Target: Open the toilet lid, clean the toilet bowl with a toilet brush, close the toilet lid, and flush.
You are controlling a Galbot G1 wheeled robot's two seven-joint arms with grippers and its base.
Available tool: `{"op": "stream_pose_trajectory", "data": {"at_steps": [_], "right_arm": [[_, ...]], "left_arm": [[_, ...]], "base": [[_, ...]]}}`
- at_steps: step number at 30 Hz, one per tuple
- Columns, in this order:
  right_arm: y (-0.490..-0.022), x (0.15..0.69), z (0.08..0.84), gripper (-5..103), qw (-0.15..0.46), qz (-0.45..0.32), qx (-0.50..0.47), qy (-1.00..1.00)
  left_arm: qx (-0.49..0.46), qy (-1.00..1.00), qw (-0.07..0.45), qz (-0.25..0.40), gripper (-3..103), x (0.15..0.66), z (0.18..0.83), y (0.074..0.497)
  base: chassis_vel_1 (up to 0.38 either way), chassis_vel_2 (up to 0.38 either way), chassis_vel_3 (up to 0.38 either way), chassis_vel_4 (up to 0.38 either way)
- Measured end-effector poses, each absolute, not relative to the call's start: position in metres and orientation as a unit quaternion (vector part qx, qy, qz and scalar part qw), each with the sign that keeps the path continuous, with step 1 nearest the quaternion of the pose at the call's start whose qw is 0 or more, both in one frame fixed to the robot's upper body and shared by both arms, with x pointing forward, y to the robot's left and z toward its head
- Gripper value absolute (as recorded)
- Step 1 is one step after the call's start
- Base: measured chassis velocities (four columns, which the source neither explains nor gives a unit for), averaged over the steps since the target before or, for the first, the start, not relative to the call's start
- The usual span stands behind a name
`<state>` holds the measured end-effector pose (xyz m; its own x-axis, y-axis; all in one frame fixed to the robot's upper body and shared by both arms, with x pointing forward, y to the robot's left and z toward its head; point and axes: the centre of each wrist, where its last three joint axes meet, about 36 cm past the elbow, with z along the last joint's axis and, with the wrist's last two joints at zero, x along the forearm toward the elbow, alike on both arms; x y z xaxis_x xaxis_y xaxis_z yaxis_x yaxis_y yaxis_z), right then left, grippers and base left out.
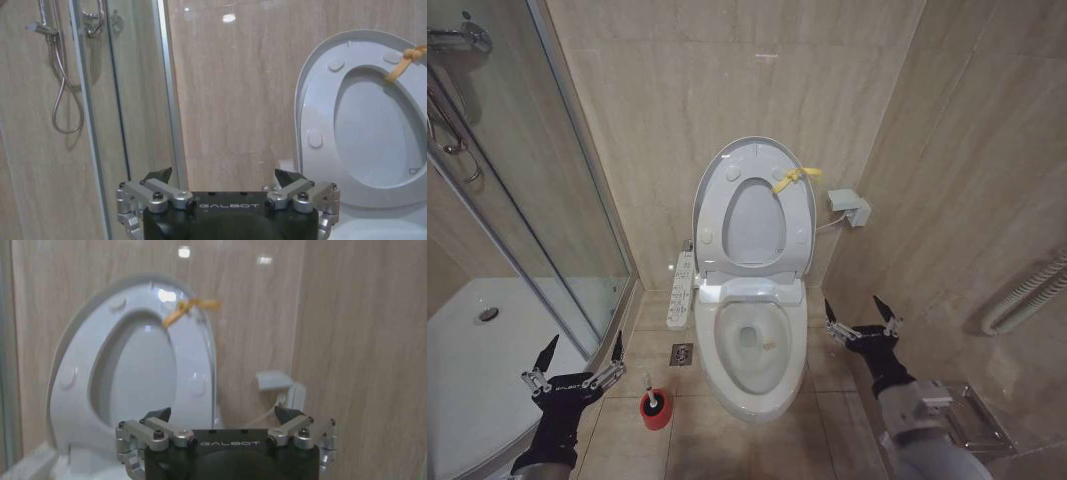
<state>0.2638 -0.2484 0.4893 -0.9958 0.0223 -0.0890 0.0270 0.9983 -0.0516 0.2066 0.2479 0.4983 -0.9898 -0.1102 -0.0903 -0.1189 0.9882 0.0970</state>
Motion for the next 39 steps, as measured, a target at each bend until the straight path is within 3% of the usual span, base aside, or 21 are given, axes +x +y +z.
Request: {"op": "stream_pose_trajectory", "data": {"at_steps": [10,39], "right_arm": [[-0.258,0.244,0.46,100,0.049,-0.019,0.023,0.998],[-0.239,0.217,0.5,100,0.037,0.018,0.046,0.998]], "left_arm": [[-0.057,0.996,0.042,0.051,100,0.207,0.498,0.248],[-0.057,0.996,0.042,0.051,100,0.207,0.498,0.248]], "base": [[0.0,0.0,0.0,0.0],[0.0,0.0,0.0,0.0]]}}
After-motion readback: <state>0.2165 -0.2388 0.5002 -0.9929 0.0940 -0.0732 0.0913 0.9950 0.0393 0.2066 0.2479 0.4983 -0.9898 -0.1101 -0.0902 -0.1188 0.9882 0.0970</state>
